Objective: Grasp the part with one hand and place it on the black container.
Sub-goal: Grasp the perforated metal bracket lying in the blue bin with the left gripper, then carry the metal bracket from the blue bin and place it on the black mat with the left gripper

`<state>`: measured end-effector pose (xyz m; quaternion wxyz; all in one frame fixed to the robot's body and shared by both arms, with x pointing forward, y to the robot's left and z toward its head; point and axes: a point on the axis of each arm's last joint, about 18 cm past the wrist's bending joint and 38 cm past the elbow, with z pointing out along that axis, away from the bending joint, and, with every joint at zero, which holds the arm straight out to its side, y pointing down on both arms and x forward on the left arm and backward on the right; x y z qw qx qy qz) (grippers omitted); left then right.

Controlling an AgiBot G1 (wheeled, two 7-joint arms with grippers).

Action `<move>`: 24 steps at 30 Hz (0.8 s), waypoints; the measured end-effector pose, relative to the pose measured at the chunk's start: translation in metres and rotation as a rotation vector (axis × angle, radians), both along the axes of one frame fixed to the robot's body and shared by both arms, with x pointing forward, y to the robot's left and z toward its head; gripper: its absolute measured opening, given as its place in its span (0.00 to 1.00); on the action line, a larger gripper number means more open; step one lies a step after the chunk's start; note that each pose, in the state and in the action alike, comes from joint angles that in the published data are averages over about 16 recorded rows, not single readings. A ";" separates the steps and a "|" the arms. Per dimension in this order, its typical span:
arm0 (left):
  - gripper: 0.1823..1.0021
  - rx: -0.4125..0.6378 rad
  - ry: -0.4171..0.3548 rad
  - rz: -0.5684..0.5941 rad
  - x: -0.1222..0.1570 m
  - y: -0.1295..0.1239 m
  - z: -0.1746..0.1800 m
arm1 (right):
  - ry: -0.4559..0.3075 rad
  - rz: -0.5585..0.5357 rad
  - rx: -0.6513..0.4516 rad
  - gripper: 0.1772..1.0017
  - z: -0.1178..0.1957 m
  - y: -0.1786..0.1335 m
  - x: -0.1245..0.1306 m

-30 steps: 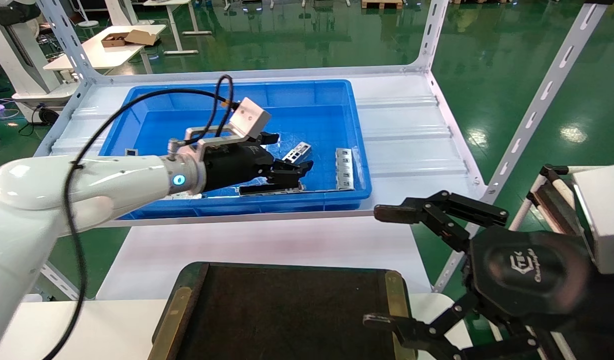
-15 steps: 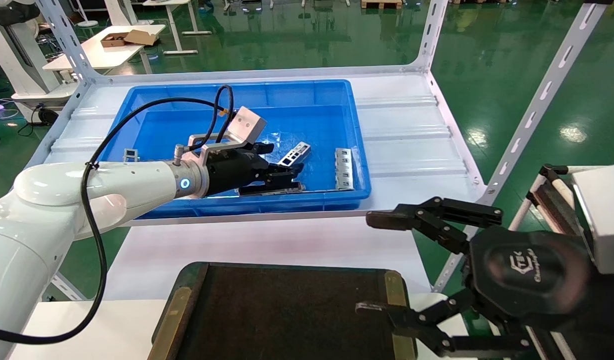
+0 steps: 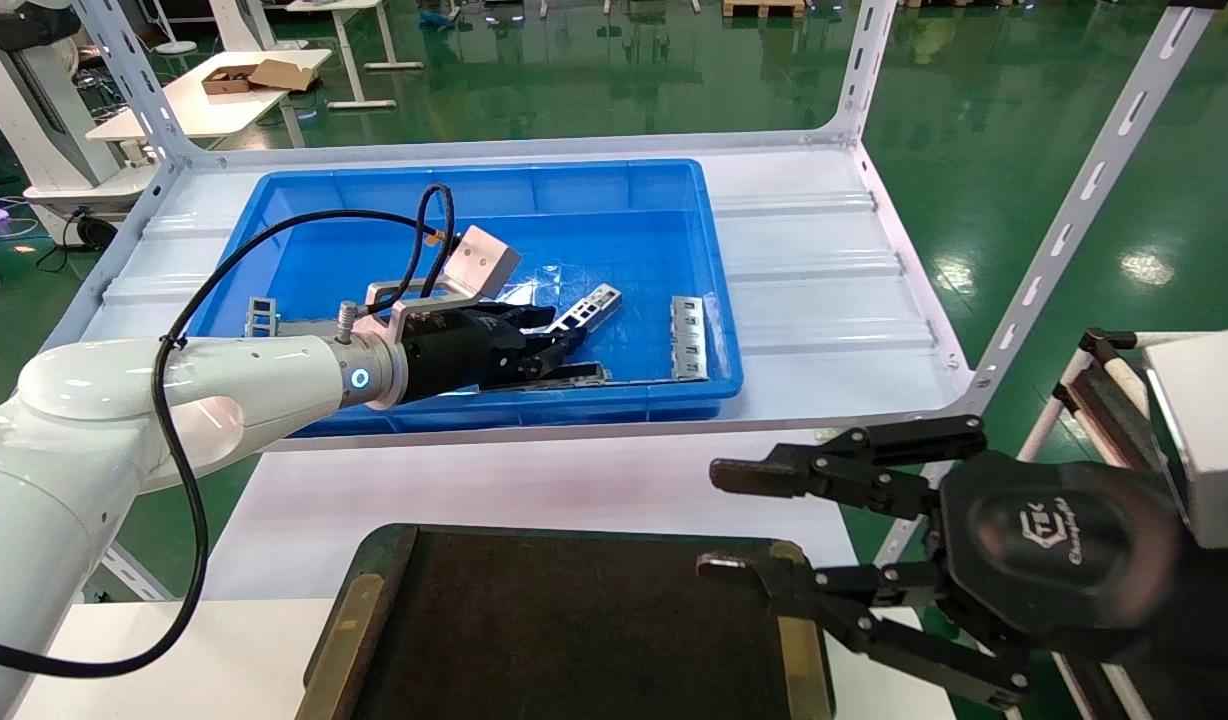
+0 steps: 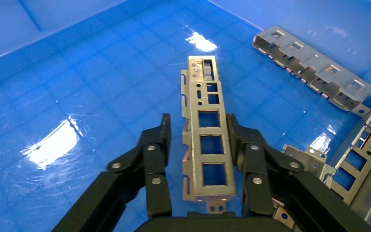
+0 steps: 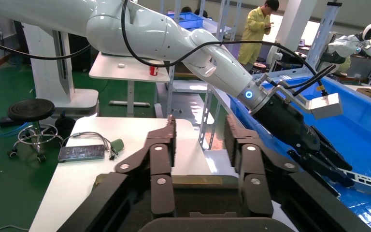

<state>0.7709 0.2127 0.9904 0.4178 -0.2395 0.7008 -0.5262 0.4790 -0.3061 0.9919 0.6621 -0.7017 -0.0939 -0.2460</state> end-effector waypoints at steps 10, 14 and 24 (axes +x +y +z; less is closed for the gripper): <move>0.24 -0.032 -0.018 -0.019 -0.003 0.002 0.008 | 0.000 0.000 0.000 0.19 0.000 0.000 0.000; 0.19 -0.060 -0.039 -0.067 -0.011 0.003 0.020 | 0.000 0.000 0.000 0.13 0.000 0.000 0.000; 0.17 -0.123 -0.098 -0.306 -0.057 0.013 0.055 | 0.000 0.000 0.000 0.04 0.000 0.000 0.000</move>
